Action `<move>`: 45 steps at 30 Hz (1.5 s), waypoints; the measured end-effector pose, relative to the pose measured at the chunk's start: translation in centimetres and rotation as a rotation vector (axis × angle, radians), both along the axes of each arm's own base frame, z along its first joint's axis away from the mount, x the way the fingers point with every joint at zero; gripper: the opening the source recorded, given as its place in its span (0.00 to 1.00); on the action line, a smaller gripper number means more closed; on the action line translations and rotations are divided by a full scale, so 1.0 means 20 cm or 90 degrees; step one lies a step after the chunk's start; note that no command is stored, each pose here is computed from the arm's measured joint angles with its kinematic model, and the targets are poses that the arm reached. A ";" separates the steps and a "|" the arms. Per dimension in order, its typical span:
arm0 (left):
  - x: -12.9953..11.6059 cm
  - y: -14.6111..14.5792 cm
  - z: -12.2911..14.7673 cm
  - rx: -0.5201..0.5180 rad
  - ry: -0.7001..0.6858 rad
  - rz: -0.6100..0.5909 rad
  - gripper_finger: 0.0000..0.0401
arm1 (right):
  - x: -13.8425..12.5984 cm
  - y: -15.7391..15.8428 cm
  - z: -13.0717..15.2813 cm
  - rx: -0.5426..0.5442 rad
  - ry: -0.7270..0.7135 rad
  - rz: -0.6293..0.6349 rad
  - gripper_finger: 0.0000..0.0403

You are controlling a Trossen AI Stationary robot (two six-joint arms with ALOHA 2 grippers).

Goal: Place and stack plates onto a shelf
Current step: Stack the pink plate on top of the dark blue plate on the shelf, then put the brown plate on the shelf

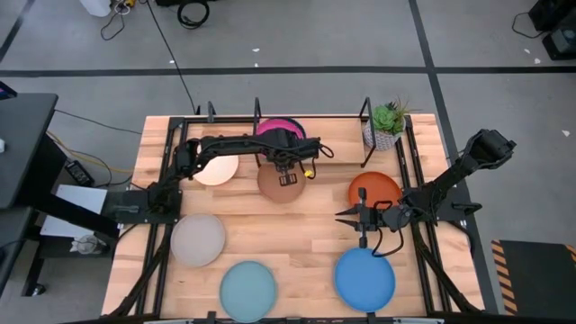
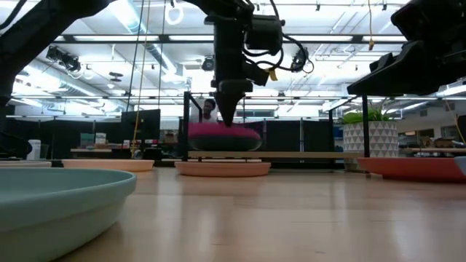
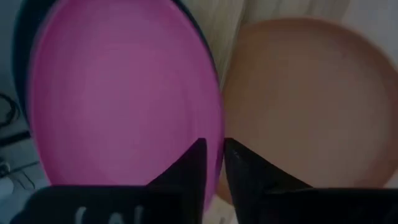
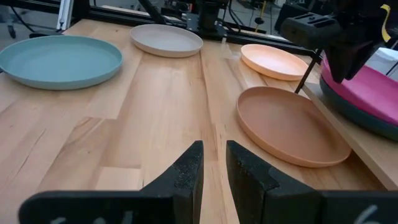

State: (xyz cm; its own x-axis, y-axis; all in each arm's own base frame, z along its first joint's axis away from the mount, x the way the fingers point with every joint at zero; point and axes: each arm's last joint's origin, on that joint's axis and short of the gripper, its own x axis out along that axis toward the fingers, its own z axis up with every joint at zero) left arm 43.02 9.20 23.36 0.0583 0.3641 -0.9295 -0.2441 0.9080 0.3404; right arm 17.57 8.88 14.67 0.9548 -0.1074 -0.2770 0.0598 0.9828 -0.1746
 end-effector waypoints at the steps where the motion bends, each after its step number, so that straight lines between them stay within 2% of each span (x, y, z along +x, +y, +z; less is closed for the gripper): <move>1: 0.00 0.00 0.00 0.000 0.000 -0.001 0.21 | 0.00 0.00 0.00 0.000 0.000 0.000 0.19; 4: 0.01 -0.03 0.02 0.010 -0.007 -0.013 0.28 | 0.00 0.00 0.00 0.000 0.000 -0.001 0.19; 8: 0.03 -0.10 0.13 0.015 -0.059 -0.062 0.35 | 0.00 0.00 0.00 -0.003 0.000 0.000 0.19; 13: 0.08 -0.31 0.18 -0.129 -0.149 -0.151 0.37 | 0.00 0.00 0.00 -0.007 0.000 0.001 0.19; 15: 0.10 -0.40 0.15 -0.170 -0.168 -0.153 0.37 | 0.00 0.00 0.00 -0.010 0.001 0.002 0.19; 18: 0.10 -0.54 0.05 -0.182 -0.154 -0.158 0.37 | 0.00 0.00 0.00 -0.010 0.000 0.002 0.19; 24: 0.04 -0.71 -0.18 -0.098 -0.110 -0.115 0.37 | 0.00 0.00 0.01 -0.003 -0.011 0.001 0.19; 30: 0.00 -0.71 -0.30 -0.075 -0.112 -0.041 0.37 | 0.01 0.00 0.02 0.001 -0.020 0.002 0.19; 37: -0.01 -0.69 -0.37 -0.015 -0.127 -0.050 0.37 | 0.01 0.00 0.02 -0.002 -0.019 0.003 0.19; 41: -0.02 -0.65 -0.41 -0.013 -0.120 -0.045 0.37 | 0.01 0.00 0.02 -0.004 -0.017 0.004 0.19; 45: -0.02 -0.62 -0.42 -0.049 -0.117 -0.039 0.32 | 0.01 0.00 0.01 -0.004 -0.016 0.004 0.19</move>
